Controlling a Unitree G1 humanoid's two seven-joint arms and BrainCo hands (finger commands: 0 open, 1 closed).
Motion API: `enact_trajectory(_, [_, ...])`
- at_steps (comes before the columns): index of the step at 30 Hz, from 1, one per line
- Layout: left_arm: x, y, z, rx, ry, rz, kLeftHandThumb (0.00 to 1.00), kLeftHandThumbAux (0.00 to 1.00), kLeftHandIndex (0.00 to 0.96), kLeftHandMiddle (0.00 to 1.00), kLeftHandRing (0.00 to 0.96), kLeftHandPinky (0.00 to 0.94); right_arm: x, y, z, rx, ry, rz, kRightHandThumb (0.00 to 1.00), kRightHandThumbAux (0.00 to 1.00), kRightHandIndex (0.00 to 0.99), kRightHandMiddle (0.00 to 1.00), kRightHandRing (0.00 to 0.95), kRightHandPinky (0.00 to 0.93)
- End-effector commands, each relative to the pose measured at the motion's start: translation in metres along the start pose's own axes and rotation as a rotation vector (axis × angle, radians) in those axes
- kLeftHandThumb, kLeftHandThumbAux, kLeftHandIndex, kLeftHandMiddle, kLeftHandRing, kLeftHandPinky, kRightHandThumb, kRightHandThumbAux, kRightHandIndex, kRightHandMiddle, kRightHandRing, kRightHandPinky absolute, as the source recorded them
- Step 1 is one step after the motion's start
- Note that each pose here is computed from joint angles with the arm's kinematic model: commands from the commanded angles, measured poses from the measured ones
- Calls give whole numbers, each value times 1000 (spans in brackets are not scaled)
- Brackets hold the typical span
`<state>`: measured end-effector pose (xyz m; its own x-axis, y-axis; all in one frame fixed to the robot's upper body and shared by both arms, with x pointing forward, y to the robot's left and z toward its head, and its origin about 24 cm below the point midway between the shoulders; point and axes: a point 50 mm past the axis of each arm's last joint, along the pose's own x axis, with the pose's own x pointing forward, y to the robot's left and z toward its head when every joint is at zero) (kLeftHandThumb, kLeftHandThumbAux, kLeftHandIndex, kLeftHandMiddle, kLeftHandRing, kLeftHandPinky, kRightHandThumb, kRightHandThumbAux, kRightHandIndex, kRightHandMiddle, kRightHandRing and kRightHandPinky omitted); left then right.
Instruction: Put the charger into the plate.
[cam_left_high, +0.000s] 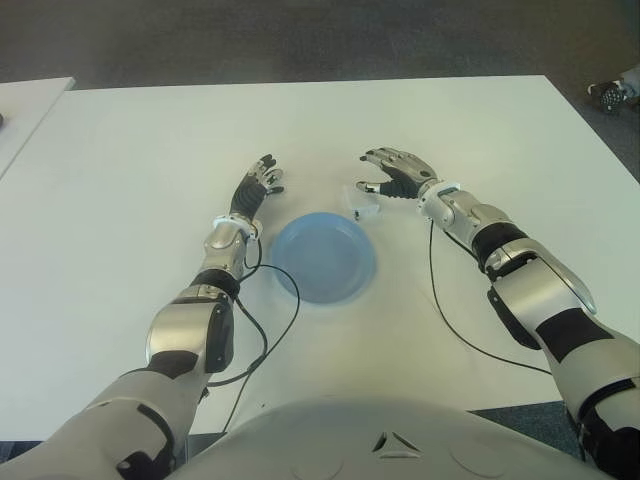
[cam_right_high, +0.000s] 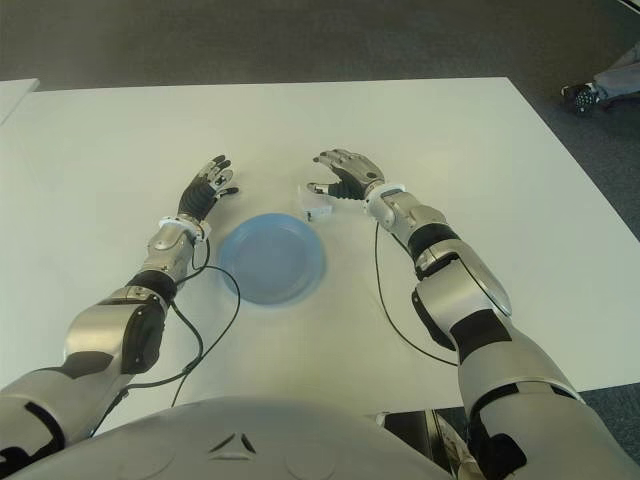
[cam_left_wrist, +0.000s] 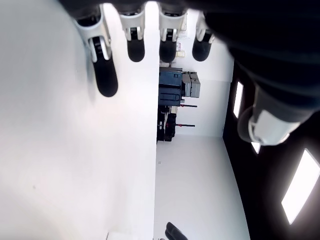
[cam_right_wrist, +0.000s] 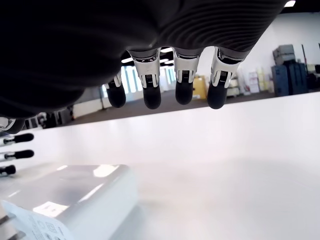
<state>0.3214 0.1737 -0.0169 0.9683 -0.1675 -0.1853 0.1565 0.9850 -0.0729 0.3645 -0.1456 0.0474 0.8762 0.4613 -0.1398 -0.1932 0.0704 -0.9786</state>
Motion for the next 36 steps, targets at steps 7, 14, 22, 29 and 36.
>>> enact_trajectory(7, [-11,-4,-26,-32,117,10,58,527,0,0,0,27,1,13,3,-41,35,37,372,98,0,0,0,0])
enact_trajectory(14, [-10,-4,-26,-42,114,12,58,525,0,0,0,31,0,19,2,-76,50,75,366,94,0,0,0,0])
enact_trajectory(22, [-10,-5,-26,-42,110,12,56,524,0,0,0,34,-2,22,0,-112,51,99,368,93,0,0,0,0])
enact_trajectory(29, [-10,-5,-26,-48,110,15,56,521,0,0,0,35,-6,27,-4,-162,40,119,396,93,0,0,0,0])
enact_trajectory(36, [-11,-4,-26,-53,110,19,46,516,0,0,0,37,-11,31,-6,-222,8,126,415,92,0,0,0,0])
